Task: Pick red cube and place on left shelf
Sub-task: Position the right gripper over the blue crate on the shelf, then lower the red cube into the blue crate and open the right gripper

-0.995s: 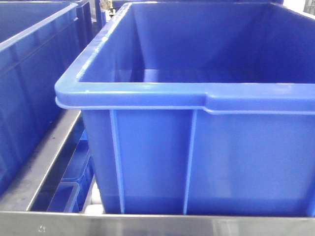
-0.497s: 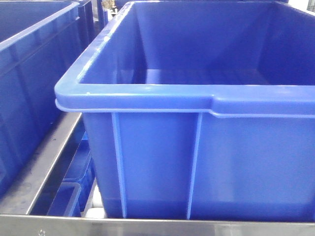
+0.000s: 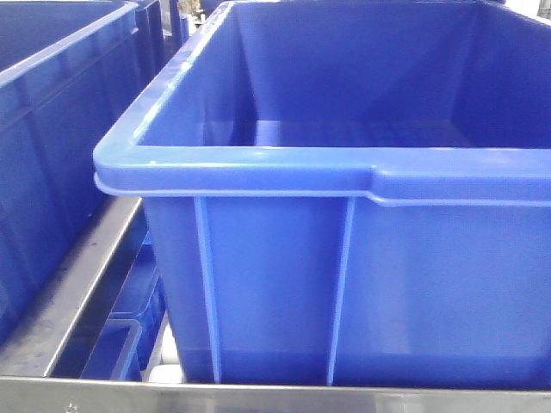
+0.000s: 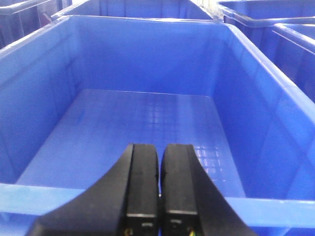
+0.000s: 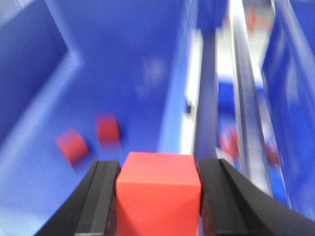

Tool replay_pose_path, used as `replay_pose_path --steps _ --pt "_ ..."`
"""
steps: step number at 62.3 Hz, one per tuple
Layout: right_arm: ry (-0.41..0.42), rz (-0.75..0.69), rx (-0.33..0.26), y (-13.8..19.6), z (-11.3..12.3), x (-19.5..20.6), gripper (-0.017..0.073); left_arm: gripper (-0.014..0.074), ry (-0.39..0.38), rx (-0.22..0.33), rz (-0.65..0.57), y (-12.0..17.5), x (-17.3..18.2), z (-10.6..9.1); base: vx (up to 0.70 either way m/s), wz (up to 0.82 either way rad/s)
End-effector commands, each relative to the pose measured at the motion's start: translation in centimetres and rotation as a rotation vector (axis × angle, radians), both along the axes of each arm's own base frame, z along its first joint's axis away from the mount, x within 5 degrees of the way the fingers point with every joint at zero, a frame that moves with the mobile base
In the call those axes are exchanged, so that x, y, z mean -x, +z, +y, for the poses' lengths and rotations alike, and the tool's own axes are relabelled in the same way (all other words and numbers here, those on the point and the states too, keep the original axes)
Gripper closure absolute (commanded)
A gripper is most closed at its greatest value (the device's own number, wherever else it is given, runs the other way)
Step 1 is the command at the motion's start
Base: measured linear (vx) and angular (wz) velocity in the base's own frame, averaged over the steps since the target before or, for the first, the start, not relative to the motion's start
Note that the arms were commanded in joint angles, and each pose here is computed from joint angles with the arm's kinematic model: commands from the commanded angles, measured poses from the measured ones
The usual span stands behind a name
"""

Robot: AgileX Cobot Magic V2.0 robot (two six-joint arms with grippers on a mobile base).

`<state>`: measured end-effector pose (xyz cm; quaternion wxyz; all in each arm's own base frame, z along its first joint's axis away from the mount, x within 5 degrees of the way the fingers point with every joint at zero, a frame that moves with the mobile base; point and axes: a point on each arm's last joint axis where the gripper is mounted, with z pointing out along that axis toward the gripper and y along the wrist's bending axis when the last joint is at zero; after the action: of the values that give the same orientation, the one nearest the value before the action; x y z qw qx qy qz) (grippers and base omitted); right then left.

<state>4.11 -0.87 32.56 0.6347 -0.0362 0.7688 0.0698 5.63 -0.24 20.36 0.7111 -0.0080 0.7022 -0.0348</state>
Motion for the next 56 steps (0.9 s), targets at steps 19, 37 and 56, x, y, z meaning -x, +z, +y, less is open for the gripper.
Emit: replay_pose_path --steps 19,37,56 --pt "0.183 0.219 0.191 7.9 6.5 -10.0 0.0501 0.0492 0.003 0.015 -0.067 0.0 0.0 0.1 0.0 0.0" --pt "0.299 0.429 0.31 5.6 13.0 -18.1 0.0501 0.0492 0.003 0.015 -0.067 0.0 0.0 0.1 0.0 0.0" --pt "0.338 0.503 0.317 2.5 18.2 -24.9 0.0501 0.0492 0.003 0.015 -0.067 0.0 0.0 0.1 0.0 0.0"
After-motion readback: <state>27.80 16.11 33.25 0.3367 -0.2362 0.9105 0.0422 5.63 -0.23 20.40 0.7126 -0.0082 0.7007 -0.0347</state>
